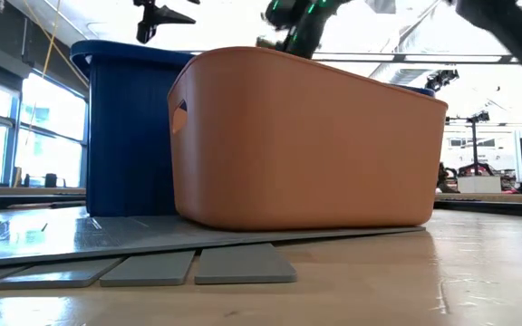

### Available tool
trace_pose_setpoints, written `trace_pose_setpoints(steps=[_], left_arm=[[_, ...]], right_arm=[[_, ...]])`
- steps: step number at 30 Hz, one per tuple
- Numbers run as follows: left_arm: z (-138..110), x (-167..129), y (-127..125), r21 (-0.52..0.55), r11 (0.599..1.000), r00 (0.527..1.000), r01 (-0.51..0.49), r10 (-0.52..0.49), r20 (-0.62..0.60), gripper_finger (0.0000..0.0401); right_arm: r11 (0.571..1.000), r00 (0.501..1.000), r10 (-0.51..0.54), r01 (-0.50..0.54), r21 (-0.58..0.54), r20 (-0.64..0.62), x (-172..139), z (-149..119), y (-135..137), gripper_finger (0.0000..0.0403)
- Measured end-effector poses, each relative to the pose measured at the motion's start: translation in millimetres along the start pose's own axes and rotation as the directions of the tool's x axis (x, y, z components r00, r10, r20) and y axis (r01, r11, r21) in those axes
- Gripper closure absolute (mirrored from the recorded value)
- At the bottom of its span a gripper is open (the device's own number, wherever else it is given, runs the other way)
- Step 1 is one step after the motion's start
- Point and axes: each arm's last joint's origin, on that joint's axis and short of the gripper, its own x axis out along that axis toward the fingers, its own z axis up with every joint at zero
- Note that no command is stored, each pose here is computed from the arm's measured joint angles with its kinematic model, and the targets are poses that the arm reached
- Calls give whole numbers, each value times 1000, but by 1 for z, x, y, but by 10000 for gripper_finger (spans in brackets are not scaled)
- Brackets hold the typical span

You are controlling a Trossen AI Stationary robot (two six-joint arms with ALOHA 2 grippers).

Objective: Sort blocks
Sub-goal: Put the blue block into the orange bin

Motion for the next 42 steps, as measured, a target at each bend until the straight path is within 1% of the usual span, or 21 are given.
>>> trace_pose_setpoints(steps=[1,5,7,10,13,15,17,20,22,24,27,29,31,33,37,40,42], left_arm=[[0,0,0,11,1000,1000,0,0,-1,243],[1,-1,0,55,998,1000,-1,2,-5,243],[0,-1,0,80,997,1000,-2,3,-8,243],[0,-1,0,111,994,1000,0,1,-10,243],[0,-1,0,130,992,1000,0,1,-10,243],[0,-1,0,136,991,1000,0,1,-10,243],[0,-1,0,137,991,1000,0,2,-10,243],[0,-1,0,136,991,1000,-2,4,-15,243],[-2,-2,1,131,991,1000,-7,11,-28,243],[-3,-2,2,127,992,999,-12,17,-40,243],[-5,-2,3,119,993,998,-19,26,-62,243],[-6,-2,3,114,994,997,-4,13,-81,243],[-7,-2,2,109,994,995,26,-15,-101,243],[-8,-3,2,96,995,993,41,-30,-115,243],[-9,-3,1,87,993,989,75,-63,-131,243],[-9,-3,0,60,996,989,72,-64,-130,243],[-8,-3,0,49,996,990,71,-64,-129,243]], right_arm=[[999,999,36,-36,35,19,-16,-3,1,351],[978,991,120,-128,163,61,-76,-20,12,351],[974,981,174,-185,129,88,-99,-30,24,351],[957,952,287,-290,13,107,-128,-49,50,351],[906,906,421,-419,-60,35,-143,-71,84,351],[885,889,456,-457,-88,-37,-144,-90,107,351],[881,886,450,-461,-105,-112,-136,-111,128,351],[906,892,383,-414,-93,-240,-115,-145,148,351],[921,899,344,-379,-86,-272,-97,-161,157,351],[918,898,355,-388,-88,-259,-84,-171,160,351],[918,904,364,-388,-76,-223,-73,-180,153,351],[938,913,315,-341,-60,-260,-58,-193,145,351],[958,916,248,-280,-58,-314,-37,-208,137,351],[967,915,227,-252,-33,-333,-17,-220,133,351],[967,917,244,-254,9,-314,11,-236,128,351],[982,939,186,-175,64,-290,24,-244,121,351],[986,948,163,-146,82,-274,29,-248,117,351]])
